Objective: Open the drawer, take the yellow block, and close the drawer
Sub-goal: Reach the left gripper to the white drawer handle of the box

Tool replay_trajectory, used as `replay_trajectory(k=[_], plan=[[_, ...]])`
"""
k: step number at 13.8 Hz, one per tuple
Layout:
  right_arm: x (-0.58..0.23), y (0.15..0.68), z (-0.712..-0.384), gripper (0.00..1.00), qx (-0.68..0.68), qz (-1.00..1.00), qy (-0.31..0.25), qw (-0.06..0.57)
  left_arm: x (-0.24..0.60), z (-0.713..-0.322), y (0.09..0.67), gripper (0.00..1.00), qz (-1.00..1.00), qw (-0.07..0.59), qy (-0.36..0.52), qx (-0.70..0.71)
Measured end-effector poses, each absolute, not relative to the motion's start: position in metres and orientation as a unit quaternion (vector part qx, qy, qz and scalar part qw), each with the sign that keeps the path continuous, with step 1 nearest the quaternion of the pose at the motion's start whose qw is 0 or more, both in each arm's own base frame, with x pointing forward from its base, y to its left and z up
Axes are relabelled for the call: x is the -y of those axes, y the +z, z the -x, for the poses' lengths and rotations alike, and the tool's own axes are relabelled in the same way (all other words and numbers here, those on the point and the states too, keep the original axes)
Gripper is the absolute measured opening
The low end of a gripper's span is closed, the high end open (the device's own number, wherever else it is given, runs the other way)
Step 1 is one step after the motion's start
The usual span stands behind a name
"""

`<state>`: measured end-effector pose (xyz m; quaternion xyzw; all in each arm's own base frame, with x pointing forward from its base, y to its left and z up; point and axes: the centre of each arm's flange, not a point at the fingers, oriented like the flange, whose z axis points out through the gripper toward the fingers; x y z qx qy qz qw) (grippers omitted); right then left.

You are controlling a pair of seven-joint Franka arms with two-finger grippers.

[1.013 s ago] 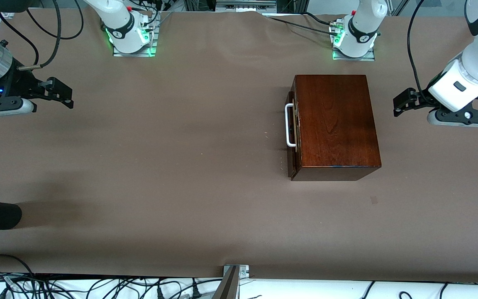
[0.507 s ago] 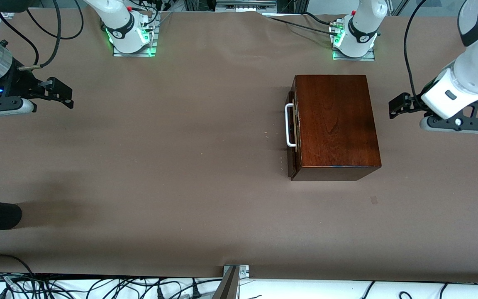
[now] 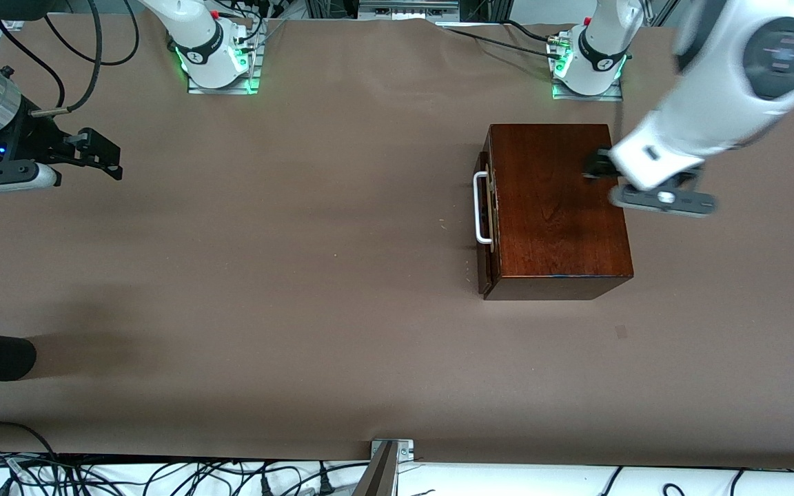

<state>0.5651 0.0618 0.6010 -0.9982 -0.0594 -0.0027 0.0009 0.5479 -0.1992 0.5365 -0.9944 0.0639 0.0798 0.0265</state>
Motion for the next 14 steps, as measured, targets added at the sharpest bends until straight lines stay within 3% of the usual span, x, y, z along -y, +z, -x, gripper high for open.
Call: replay_trajectory(k=[6, 14], plan=[[-0.062, 0.601, -0.565, 1.0, 0.059, 0.998, -0.003, 0.001, 0.327, -0.525, 0.483, 1.0, 0.997, 0.016, 0.065, -0.027], [-0.063, 0.602, -0.565, 1.0, 0.059, 0.998, -0.005, 0.005, 0.419, -0.496, 0.369, 1.0, 0.994, 0.093, 0.052, -0.018]])
